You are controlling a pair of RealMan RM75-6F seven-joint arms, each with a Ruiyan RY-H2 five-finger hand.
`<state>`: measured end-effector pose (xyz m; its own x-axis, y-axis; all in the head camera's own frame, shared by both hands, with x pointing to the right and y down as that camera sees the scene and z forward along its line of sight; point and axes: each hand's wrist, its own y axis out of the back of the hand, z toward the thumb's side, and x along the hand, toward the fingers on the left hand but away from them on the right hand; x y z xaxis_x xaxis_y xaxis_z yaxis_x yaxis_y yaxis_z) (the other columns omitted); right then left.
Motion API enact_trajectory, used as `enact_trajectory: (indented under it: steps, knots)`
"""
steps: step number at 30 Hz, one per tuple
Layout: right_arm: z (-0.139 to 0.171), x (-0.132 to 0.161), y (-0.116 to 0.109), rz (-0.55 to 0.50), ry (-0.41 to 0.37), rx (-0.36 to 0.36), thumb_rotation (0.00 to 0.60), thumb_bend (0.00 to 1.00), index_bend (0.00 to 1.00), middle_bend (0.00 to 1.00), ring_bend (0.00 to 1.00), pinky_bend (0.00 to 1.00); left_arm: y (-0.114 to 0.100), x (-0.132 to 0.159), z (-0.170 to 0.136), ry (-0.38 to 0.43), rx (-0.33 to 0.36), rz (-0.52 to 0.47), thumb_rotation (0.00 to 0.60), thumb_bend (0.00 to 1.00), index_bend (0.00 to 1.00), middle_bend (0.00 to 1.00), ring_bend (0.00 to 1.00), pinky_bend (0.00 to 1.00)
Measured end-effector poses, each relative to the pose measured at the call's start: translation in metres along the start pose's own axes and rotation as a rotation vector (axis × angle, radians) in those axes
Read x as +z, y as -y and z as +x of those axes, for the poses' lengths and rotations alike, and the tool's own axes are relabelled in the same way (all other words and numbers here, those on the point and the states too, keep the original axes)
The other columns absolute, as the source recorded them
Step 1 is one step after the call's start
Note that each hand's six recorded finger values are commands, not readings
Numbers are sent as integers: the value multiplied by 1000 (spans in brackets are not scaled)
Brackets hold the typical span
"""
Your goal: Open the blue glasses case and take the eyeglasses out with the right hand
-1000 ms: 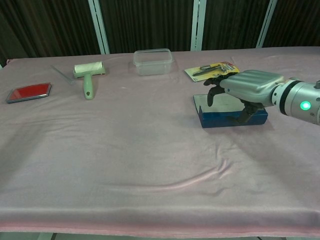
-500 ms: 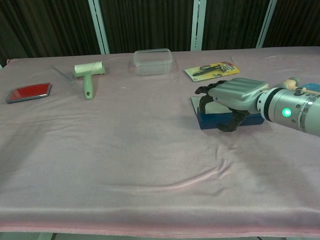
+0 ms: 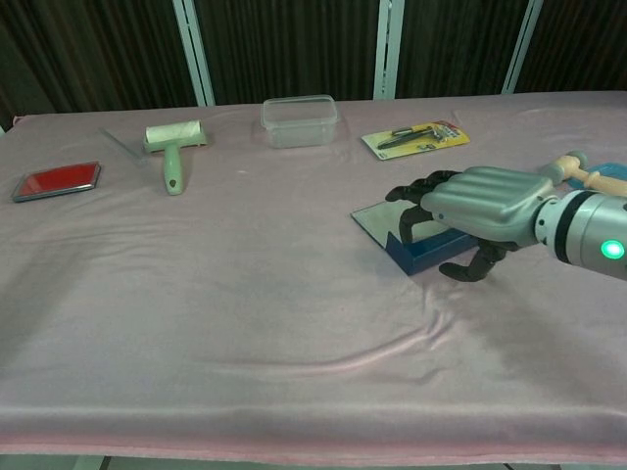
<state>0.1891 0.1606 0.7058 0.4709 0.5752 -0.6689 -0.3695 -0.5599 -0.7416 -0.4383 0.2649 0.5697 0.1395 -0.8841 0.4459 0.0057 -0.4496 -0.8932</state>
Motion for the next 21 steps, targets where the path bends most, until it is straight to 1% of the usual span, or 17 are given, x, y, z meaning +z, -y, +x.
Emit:
enact_trajectory:
  steps: [7,11,17,21]
  knots:
    - [32,-8,11,62,-20,17,600,514,457,131,36,28,2,3,0,5,-6,8,600,432,0,0,0,102]
    - [51,-18,17,99,-14,19,600,515,457,131,36,28,4,5,0,10,-13,14,600,430,0,0,0,102]
    - [69,-36,25,99,10,32,600,514,457,131,36,28,7,7,0,16,-20,20,600,430,0,0,0,102]
    - [75,-50,33,93,36,50,600,515,457,131,36,28,9,8,1,15,-27,25,600,432,0,0,0,102]
